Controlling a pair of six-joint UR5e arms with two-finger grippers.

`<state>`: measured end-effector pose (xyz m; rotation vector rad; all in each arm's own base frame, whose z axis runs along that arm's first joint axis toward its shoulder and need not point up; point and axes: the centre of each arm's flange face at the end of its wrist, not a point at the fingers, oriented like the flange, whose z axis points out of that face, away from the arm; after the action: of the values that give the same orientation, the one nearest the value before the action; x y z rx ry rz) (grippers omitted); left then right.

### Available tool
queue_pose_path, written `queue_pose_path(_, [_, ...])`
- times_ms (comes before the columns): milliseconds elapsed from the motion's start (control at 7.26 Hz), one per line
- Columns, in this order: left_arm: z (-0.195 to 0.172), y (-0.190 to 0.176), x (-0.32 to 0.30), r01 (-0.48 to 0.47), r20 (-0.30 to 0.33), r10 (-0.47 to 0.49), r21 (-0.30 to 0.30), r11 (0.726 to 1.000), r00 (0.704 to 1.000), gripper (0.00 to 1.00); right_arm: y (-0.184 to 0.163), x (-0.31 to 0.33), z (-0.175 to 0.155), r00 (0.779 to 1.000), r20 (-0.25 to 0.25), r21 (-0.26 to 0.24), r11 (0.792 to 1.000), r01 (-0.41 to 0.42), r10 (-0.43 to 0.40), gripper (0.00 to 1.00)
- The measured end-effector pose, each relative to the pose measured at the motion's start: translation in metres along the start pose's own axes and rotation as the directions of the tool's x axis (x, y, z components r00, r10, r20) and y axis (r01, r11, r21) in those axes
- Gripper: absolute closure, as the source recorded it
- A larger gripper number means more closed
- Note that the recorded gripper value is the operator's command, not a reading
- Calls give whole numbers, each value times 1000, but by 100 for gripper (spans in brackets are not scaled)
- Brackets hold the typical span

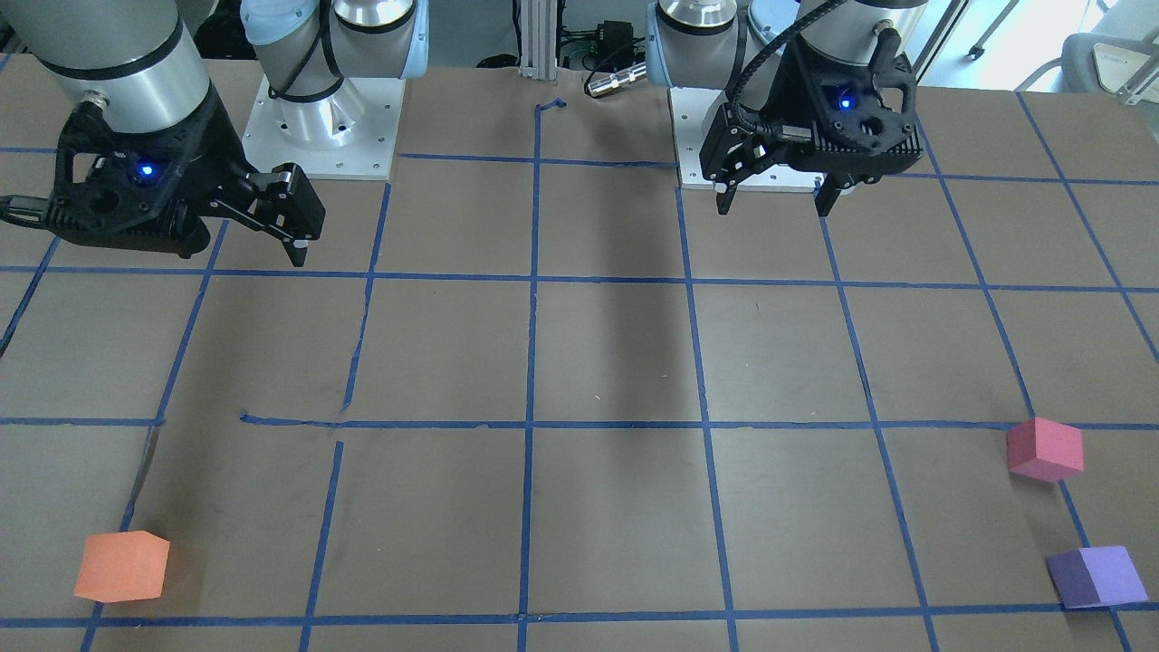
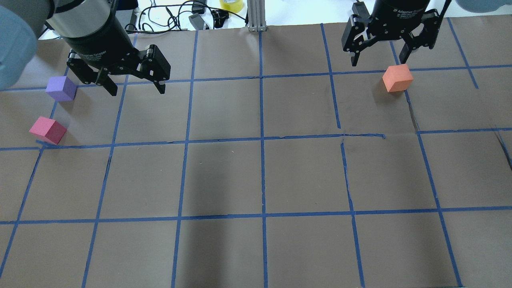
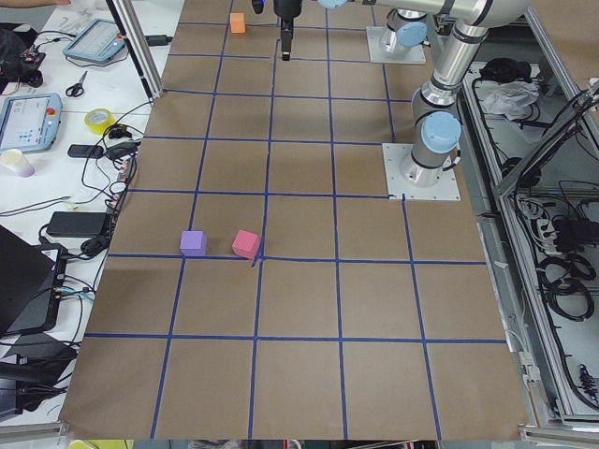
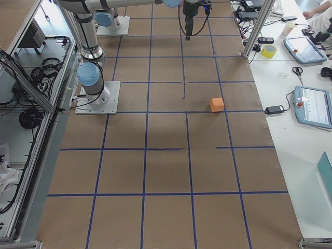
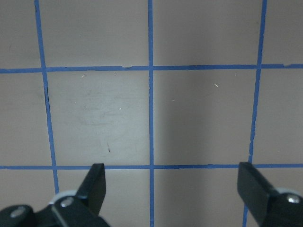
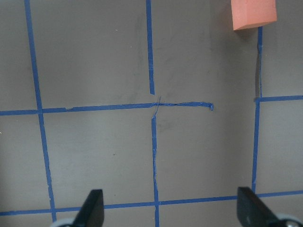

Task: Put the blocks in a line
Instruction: 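Move the right gripper down toward the orange cube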

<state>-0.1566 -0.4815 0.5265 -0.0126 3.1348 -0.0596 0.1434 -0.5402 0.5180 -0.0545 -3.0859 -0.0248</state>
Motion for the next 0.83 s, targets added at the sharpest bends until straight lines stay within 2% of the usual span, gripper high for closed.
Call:
queue_pose_path(551, [1, -5, -1, 1, 0, -1, -3, 1000, 1000, 0, -4, 11, -3, 1000, 8, 14, 1000, -21, 21, 0])
queue_pose_path(826, [-1, -5, -1, 2, -2, -2, 1, 1000, 1000, 0, -50, 53, 28, 995, 22, 22, 995, -95, 95, 0])
